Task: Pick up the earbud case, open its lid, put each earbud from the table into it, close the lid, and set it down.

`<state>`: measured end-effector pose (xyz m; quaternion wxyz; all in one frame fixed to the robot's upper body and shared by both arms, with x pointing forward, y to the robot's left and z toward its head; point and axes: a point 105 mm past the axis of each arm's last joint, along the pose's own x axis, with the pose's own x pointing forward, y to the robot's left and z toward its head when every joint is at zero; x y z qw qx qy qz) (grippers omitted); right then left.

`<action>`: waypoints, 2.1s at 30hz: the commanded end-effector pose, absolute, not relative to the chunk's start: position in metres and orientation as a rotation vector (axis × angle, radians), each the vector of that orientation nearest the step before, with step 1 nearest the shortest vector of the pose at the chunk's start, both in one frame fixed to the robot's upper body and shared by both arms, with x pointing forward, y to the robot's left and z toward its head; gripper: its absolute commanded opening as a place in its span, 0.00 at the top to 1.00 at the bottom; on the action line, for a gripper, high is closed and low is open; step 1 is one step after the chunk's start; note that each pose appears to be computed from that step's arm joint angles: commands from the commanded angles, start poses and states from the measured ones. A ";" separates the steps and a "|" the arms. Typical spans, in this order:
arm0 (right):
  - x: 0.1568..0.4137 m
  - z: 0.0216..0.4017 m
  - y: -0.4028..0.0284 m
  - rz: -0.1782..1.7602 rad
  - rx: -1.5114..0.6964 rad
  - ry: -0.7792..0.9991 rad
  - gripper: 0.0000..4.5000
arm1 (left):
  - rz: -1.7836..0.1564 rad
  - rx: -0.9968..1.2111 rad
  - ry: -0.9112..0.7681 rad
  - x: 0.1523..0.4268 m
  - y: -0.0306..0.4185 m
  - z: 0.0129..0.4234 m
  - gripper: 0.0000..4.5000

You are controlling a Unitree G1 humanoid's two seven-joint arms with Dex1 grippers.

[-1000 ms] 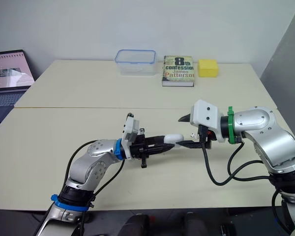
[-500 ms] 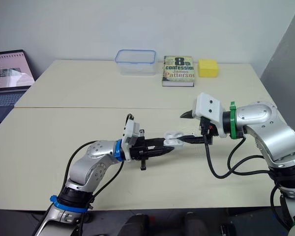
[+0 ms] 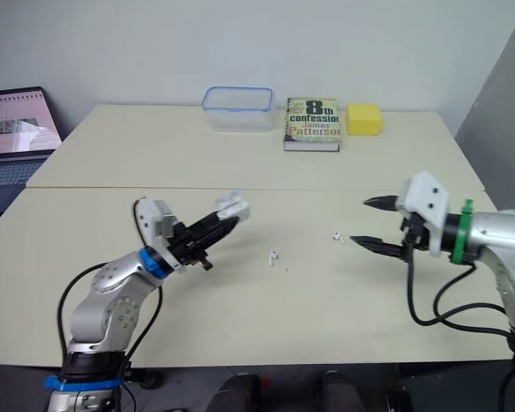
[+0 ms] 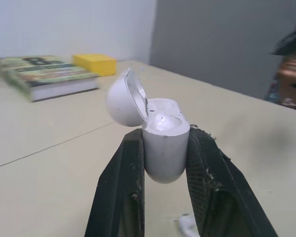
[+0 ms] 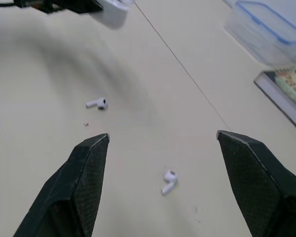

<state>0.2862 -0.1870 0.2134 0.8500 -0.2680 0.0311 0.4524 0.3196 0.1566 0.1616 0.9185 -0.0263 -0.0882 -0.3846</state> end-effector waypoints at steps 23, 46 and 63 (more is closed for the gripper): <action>0.255 0.164 -0.301 0.631 -0.545 0.255 0.00 | -0.606 0.006 -0.291 0.312 0.185 0.172 0.83; 0.247 0.186 -0.231 0.899 -0.613 0.156 0.00 | -0.591 0.023 -0.300 0.314 0.186 0.173 0.83; 0.287 0.129 -0.045 0.898 -0.343 0.099 0.00 | -0.614 0.035 -0.282 0.314 0.179 0.172 0.83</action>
